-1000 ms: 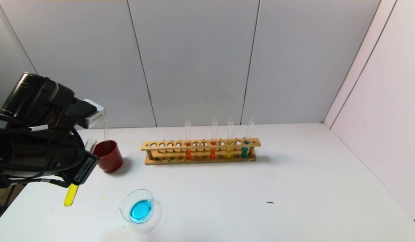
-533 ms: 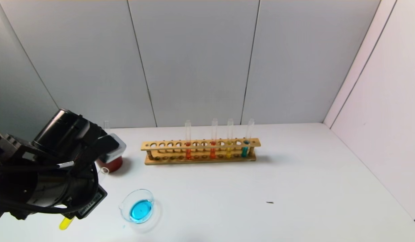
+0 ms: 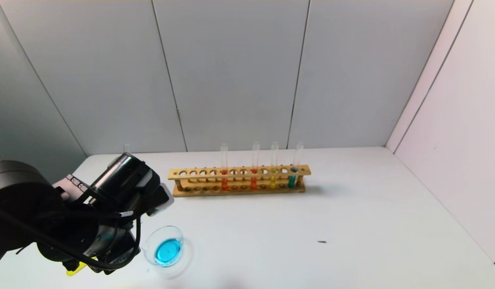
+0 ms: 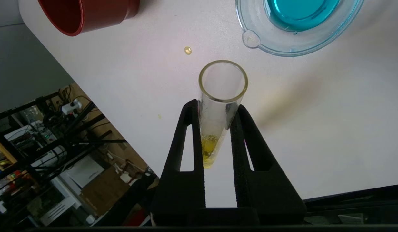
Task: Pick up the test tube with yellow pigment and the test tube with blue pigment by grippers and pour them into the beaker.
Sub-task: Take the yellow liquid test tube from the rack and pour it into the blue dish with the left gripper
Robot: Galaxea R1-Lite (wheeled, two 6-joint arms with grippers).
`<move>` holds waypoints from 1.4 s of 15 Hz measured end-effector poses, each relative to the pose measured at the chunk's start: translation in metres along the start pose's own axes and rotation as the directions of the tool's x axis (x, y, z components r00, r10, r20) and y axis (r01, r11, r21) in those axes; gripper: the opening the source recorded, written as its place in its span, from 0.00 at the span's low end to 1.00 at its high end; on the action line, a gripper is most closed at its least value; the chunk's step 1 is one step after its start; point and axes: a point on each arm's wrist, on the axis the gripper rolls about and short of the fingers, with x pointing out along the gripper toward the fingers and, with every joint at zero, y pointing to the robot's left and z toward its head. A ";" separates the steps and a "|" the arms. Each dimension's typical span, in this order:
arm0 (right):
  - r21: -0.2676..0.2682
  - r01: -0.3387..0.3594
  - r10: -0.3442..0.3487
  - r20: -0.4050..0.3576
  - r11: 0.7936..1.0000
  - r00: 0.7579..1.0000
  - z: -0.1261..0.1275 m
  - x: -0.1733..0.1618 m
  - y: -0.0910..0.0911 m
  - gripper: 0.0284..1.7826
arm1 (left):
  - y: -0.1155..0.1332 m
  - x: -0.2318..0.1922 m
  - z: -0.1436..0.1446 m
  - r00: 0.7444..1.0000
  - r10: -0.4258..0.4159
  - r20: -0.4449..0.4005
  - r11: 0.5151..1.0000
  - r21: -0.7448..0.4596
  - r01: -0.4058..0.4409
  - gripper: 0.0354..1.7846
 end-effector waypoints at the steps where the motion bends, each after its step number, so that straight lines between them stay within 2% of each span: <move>1: 0.000 0.000 0.000 0.000 1.000 1.000 0.000 0.000 0.000 0.98 | -0.002 0.005 0.002 1.000 0.006 -0.023 1.000 0.017 -0.005 0.15; 5: 0.000 -0.001 0.001 0.000 1.000 1.000 0.000 0.000 0.000 0.98 | -0.008 0.022 0.013 0.991 0.000 -0.136 0.996 0.092 0.013 0.15; 9: 0.000 0.000 0.000 0.000 1.000 1.000 0.000 0.000 0.000 0.98 | -0.021 0.034 0.022 0.976 0.032 -0.213 0.981 0.193 0.010 0.15; 15: 0.000 0.000 0.000 0.000 1.000 1.000 0.000 0.000 0.000 0.98 | -0.040 0.047 0.030 0.962 0.056 -0.268 0.959 0.283 0.023 0.15; 21: 0.000 0.000 0.000 0.000 1.000 1.000 0.000 0.000 0.000 0.98 | -0.041 0.047 0.036 0.939 0.056 -0.340 0.938 0.340 0.067 0.15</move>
